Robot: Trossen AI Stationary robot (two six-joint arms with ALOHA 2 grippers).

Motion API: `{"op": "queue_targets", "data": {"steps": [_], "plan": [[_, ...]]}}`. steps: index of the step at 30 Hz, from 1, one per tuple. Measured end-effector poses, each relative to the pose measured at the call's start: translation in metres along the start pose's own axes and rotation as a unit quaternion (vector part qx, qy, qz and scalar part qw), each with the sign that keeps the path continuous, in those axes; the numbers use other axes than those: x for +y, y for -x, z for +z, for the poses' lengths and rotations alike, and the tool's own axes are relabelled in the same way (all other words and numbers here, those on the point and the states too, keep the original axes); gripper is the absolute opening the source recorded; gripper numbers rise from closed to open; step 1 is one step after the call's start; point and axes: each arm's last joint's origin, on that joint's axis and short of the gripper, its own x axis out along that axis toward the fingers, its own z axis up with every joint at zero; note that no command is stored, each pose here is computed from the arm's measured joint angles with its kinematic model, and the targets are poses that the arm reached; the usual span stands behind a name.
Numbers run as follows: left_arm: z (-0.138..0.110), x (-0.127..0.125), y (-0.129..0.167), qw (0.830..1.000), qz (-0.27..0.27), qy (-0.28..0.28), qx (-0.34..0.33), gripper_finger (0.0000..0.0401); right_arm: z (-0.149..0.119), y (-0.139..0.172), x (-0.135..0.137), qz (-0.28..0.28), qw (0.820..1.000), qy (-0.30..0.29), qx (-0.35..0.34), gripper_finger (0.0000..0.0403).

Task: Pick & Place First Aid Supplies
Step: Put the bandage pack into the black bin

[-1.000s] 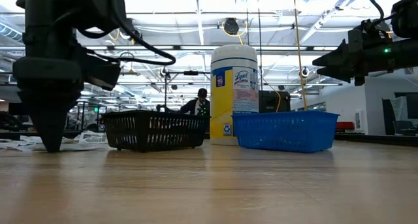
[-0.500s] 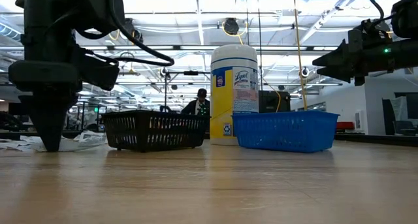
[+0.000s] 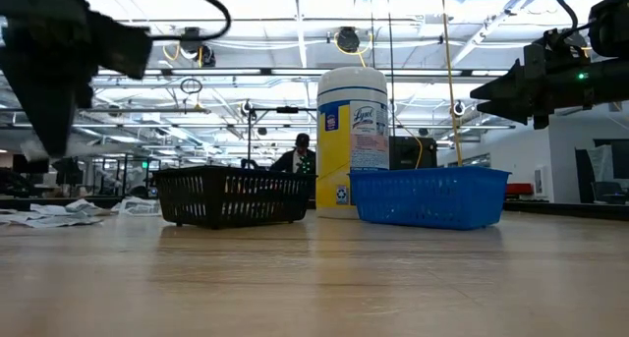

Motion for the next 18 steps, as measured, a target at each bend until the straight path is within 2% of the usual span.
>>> {"op": "queue_targets", "data": {"steps": [7, 18], "plan": [[-0.006, 0.001, 0.013, 0.999, -0.022, 0.026, 0.01, 0.0002, 0.0, 0.0, 0.0, 0.0, 1.0, 0.0, 0.0, 0.0254], [0.054, -0.012, 0.027, 0.998, -0.021, 0.056, 0.014, 0.0001, 0.0, 0.0, 0.0, 0.0, 1.0, 0.0, 0.0, 0.0254]]}}
